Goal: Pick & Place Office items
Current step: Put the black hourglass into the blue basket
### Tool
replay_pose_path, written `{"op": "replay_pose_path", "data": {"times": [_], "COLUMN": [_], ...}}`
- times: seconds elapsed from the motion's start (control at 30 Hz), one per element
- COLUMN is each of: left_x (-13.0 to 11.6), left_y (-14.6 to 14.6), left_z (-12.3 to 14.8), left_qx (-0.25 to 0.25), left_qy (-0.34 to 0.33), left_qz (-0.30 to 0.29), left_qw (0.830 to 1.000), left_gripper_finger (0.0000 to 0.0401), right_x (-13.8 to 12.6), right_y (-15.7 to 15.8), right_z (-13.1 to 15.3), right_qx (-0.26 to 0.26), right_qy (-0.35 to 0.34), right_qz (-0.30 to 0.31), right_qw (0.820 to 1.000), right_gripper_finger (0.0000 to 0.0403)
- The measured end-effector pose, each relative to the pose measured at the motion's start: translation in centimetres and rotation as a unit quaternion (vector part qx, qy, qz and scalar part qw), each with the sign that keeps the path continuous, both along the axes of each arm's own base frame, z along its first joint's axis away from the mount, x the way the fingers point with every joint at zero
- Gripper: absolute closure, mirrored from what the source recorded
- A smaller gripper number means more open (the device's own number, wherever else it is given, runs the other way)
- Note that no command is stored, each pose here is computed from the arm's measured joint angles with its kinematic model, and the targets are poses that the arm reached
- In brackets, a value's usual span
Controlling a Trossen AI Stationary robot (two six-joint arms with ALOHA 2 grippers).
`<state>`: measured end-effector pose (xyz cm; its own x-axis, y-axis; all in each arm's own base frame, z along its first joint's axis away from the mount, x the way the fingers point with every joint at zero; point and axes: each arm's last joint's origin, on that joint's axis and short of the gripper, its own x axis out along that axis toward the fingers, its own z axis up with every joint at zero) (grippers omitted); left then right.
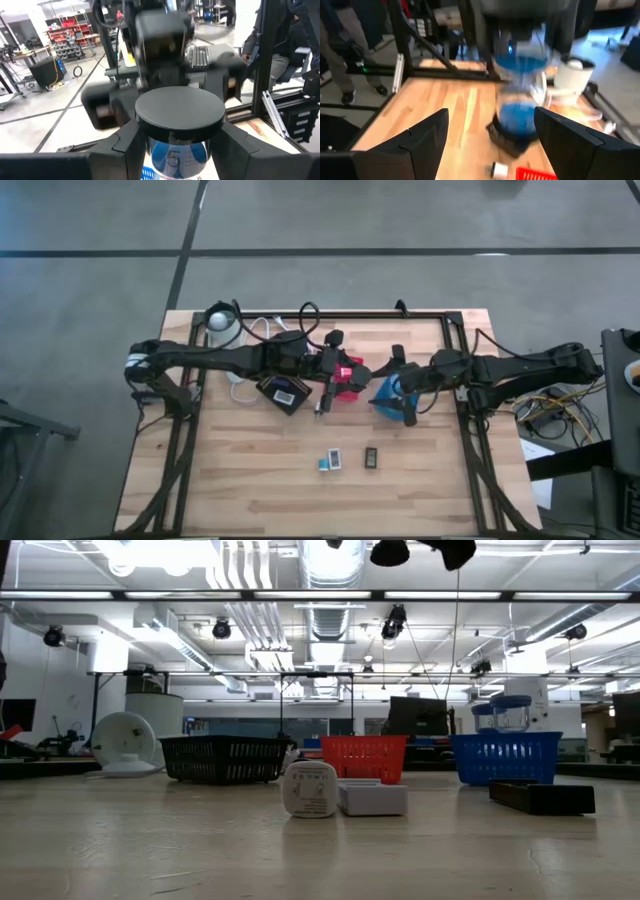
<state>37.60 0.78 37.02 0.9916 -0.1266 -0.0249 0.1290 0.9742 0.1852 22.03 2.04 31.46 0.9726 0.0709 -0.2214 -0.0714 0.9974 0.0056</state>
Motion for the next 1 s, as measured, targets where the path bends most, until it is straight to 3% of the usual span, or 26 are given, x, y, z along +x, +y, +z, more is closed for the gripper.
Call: {"op": "replay_pose_path", "data": {"times": [0.37,0.53,0.73,1.0], "left_x": [-1.5,-1.5,-1.5,-1.4], "left_y": [-0.2,-0.3,-0.4,-0.4], "left_z": [3.3,3.4,3.4,3.3], "left_qx": [-0.003,-0.011,-0.011,-0.011], "left_qy": [-0.058,-0.051,-0.055,-0.053], "left_qz": [-0.022,-0.029,-0.032,-0.032], "left_qw": [0.998,0.998,0.998,0.998], "left_gripper_finger": [0.0220,0.0220,0.0220,0.0220], "right_x": [1.2,1.3,2.1,3.3], "right_y": [0.0,-0.1,-0.1,0.0], "right_z": [-2.3,-1.8,-1.2,-2.0], "right_qx": [-0.006,-0.014,-0.027,-0.043], "right_qy": [0.059,0.037,-0.012,-0.011], "right_qz": [-0.017,-0.031,-0.038,-0.037], "right_qw": [0.998,0.999,0.999,0.998], "right_gripper_finger": [0.0120,0.0143,0.0197,0.0309]}}
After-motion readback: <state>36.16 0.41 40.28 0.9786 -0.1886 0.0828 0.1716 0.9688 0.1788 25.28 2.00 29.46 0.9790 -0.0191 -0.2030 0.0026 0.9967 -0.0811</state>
